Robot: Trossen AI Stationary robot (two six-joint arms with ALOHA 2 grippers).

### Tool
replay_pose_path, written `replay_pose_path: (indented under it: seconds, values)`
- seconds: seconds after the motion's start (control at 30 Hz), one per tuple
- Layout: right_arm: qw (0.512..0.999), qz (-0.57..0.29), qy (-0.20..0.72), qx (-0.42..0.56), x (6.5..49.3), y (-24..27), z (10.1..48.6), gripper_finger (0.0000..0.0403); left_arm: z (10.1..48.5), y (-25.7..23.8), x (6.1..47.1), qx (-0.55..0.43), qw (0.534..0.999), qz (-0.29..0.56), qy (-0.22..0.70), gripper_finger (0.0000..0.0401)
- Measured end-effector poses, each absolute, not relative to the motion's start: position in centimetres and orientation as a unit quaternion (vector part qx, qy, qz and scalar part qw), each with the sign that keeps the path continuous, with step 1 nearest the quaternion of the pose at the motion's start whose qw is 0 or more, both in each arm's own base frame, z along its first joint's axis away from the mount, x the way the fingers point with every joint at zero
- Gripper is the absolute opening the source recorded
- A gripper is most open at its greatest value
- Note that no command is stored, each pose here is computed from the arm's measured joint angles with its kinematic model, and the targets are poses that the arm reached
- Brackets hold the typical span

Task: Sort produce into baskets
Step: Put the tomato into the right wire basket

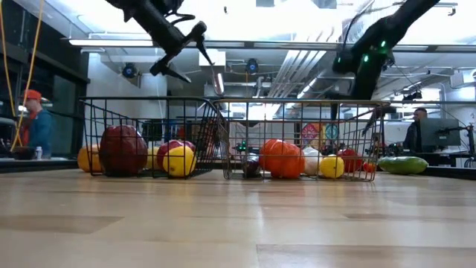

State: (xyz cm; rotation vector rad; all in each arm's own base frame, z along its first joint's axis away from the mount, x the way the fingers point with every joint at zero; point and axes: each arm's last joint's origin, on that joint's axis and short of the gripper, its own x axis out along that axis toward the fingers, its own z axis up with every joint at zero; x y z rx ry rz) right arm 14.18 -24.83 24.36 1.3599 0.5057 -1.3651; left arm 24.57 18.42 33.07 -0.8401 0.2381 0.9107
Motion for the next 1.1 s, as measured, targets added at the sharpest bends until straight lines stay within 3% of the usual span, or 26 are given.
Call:
replay_pose_path:
  seconds: [0.2,0.67,1.1]
  values:
    - [0.506,-0.564,0.250,0.602,14.8,-25.9,21.5,0.0371,33.6,21.2,22.5,-0.389,0.810,0.431,0.082,0.0369]
    - [0.419,-0.675,0.201,0.573,14.1,-25.9,21.2,0.0371,33.9,24.8,18.3,-0.304,0.841,0.433,0.110,0.0369]
    - [0.424,-0.644,0.186,0.609,14.8,-26.8,20.2,0.0371,34.3,25.8,17.1,-0.291,0.855,0.418,0.094,0.0369]
